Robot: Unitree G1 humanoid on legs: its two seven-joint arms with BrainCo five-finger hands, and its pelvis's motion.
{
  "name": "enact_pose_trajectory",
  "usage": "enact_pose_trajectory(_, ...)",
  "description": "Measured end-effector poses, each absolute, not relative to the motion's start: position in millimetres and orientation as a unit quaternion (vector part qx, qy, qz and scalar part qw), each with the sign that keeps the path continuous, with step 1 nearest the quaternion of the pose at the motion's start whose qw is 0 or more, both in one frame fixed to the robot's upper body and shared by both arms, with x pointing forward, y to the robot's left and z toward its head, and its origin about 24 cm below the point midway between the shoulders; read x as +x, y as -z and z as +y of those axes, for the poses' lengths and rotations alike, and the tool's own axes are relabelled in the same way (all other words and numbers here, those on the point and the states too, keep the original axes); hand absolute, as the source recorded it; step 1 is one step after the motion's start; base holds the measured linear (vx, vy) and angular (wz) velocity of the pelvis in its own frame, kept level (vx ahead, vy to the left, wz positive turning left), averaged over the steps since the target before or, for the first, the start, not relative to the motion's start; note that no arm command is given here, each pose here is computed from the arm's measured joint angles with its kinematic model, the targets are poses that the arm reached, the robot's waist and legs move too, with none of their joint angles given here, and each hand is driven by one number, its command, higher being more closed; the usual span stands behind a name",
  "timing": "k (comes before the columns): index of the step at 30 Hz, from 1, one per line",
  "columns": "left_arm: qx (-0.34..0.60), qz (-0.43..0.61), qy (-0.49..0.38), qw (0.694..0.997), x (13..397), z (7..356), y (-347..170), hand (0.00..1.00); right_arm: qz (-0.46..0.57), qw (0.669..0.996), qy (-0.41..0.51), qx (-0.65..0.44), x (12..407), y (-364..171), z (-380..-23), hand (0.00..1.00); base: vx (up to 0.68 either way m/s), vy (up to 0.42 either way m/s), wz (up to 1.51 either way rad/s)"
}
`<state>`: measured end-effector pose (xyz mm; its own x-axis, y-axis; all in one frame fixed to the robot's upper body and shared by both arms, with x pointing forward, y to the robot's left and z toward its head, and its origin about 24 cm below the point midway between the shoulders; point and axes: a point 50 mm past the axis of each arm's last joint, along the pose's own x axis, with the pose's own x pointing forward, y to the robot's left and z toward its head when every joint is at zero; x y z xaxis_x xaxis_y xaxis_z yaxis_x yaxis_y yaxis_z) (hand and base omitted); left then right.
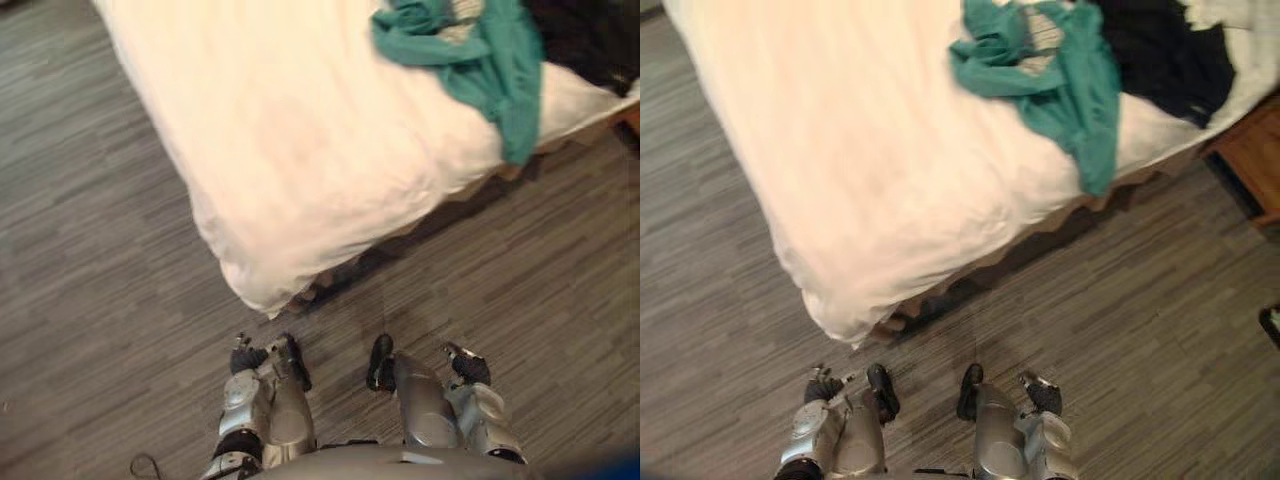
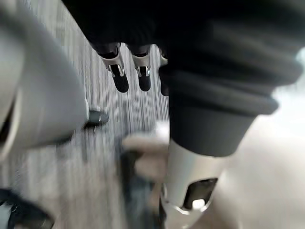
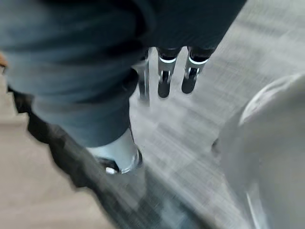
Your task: Tidy the bed and pick cloth on bed and put in laundry
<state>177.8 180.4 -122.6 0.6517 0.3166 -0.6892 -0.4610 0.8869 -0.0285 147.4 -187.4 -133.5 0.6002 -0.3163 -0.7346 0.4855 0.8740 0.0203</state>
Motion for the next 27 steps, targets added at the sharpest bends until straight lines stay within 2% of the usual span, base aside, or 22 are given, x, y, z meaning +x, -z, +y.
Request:
enact_pose_trajectory(7, -0.043, 0.379, -0.162, 0.910, 175, 167, 127, 0.00, 0.434, 0.871, 0.222, 0.063, 129, 144, -196, 0.00, 0.00, 0.013, -0.26)
enact_pose_trajectory(12, -0.035, 0.432, -0.159, 0.887, 150, 164, 142, 0.00, 0.449, 0.855, 0.250, 0.066, 116, 147, -210, 0.00, 0.02, 0.132, -0.97)
enact_pose_trajectory(20, 0.030, 0.444, -0.124, 0.887, 146, 171, 145, 0.00, 0.482, 0.838, 0.239, 0.096, 100, 157, -185, 0.00, -0.13, 0.157, -0.52)
enact_pose_trajectory(22, 0.027, 0.452, -0.117, 0.884, 141, 165, 147, 0.00, 0.467, 0.847, 0.244, 0.076, 111, 152, -200, 0.00, 0.21, -0.063, -1.32)
enact_pose_trajectory(27, 0.037, 0.470, -0.116, 0.874, 136, 168, 151, 0.00, 0.471, 0.843, 0.247, 0.074, 106, 154, -200, 0.00, 0.37, -0.218, -1.36)
